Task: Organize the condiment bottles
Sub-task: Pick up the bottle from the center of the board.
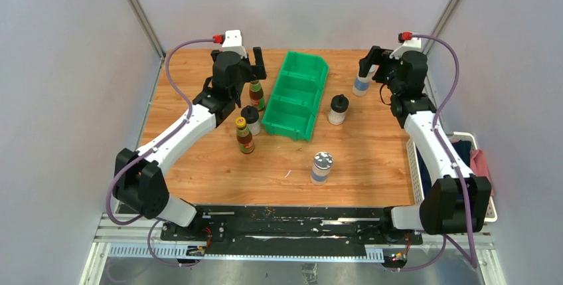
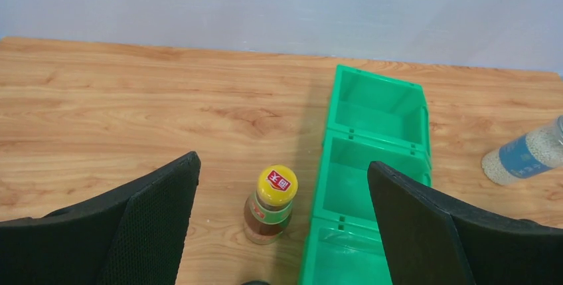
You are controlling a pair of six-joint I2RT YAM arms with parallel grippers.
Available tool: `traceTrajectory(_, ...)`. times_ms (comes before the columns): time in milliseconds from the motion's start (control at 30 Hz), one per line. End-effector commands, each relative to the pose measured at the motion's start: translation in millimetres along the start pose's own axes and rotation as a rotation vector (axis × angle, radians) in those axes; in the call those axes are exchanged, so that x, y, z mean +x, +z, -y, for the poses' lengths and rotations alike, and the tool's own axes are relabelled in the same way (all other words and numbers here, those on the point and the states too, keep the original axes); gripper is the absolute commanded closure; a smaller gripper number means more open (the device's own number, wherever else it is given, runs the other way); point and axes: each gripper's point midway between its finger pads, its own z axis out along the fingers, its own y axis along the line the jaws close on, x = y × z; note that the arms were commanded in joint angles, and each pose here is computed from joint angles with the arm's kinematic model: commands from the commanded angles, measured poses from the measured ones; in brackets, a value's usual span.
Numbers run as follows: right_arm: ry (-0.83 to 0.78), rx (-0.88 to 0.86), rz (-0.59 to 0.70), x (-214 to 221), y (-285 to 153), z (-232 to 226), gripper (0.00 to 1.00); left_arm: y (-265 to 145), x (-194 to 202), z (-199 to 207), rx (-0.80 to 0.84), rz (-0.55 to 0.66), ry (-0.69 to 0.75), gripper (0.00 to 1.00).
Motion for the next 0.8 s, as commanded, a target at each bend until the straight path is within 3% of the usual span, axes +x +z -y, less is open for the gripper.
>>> traceTrajectory(0,0.027,-0.005,0.076,-11,-3,-9,0.00,-4,-9,8,0.033,0.038,-0.066,0.00)
traceTrajectory(333,-0.008,-0.083,0.228,-27,-9,-18,0.00,-6,13,9,0.058,-0.008,-0.063,0.00)
traceTrajectory(567,0.022,-0.205,0.280,-35,-9,-38,0.00,-9,21,9,0.089,-0.018,0.033,0.00)
traceTrajectory(767,0.069,-0.279,0.311,-45,-11,-48,0.00,-39,-11,23,0.184,0.127,0.098,0.00)
